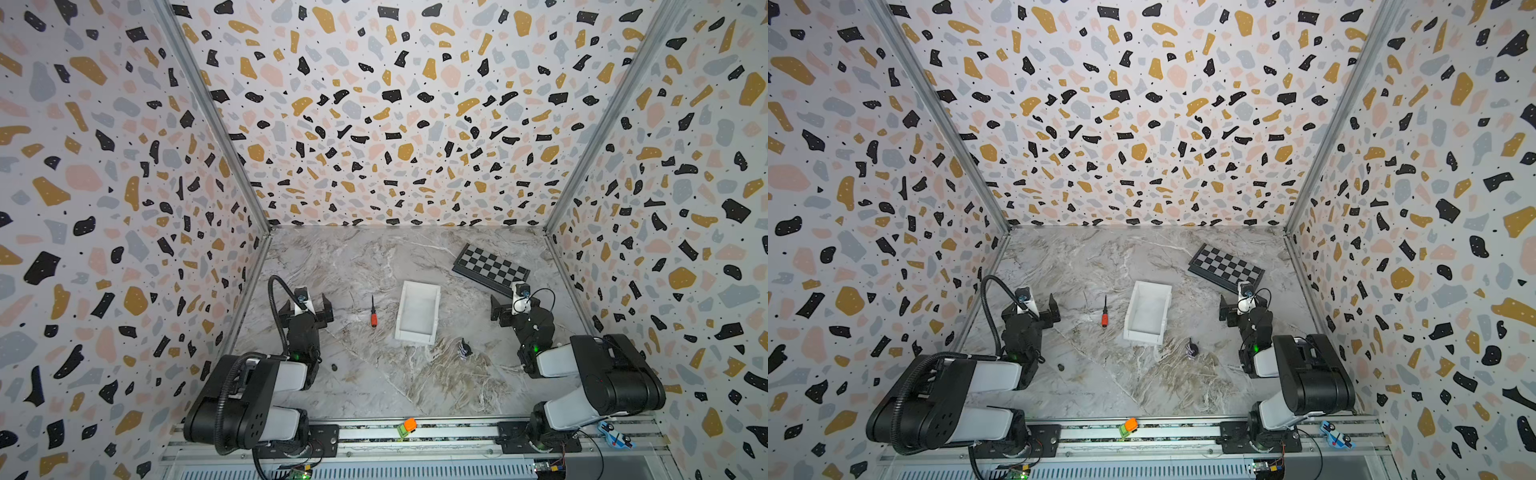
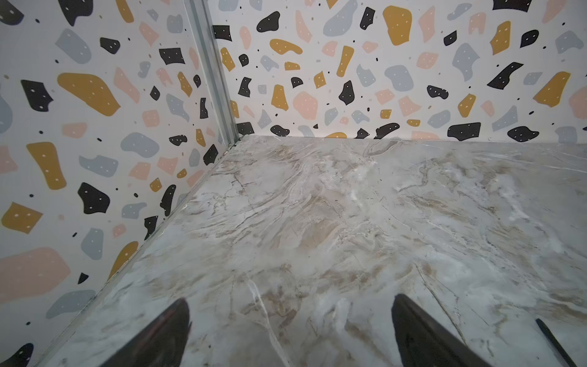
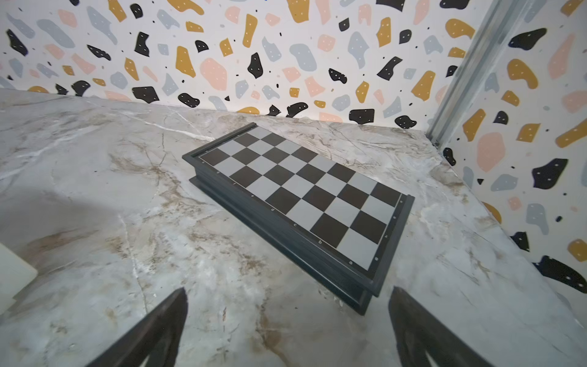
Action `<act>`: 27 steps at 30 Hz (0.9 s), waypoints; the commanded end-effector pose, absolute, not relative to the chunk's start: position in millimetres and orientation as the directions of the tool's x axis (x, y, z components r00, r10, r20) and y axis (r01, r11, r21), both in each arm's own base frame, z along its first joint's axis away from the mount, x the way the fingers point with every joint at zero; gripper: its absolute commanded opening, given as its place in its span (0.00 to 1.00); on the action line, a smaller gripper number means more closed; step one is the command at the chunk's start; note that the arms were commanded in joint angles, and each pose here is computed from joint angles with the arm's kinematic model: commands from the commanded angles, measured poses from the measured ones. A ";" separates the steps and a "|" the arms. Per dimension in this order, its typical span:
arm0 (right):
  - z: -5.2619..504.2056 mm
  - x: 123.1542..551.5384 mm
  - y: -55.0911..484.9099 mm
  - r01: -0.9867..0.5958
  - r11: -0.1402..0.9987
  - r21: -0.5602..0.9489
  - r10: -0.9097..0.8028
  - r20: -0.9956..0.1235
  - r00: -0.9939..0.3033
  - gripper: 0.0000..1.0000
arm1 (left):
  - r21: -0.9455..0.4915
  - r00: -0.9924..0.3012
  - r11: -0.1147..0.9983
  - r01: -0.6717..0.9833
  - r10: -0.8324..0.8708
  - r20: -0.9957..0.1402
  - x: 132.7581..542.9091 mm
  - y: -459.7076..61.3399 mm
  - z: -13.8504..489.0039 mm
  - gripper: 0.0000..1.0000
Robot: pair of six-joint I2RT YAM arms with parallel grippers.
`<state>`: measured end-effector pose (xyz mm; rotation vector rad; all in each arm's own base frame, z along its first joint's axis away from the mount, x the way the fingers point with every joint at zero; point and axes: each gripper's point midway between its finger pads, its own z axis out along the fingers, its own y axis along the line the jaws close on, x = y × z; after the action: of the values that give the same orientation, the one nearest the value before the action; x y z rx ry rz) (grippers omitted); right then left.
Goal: Put the screwdriver in the bin
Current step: Pick up the screwdriver from the center of the table.
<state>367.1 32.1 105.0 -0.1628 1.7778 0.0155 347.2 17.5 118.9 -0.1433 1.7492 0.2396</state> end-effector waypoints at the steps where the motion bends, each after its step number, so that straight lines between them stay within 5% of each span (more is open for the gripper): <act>1: 122.3 368.2 31.2 -0.091 0.991 -0.102 -0.114 -0.983 -0.143 0.99 | 0.058 -0.134 0.966 -0.253 0.024 -0.991 351.1 21.5 133.5 1.00; 27: 120.6 370.6 28.0 -0.117 0.991 -0.066 -0.084 -0.984 -0.157 0.99 | 0.047 -0.125 0.956 -0.288 0.012 -0.992 348.1 27.3 134.9 1.00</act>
<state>368.0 26.3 107.6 -0.1526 1.7675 0.0136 345.8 23.2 119.9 -0.1786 1.7424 0.2614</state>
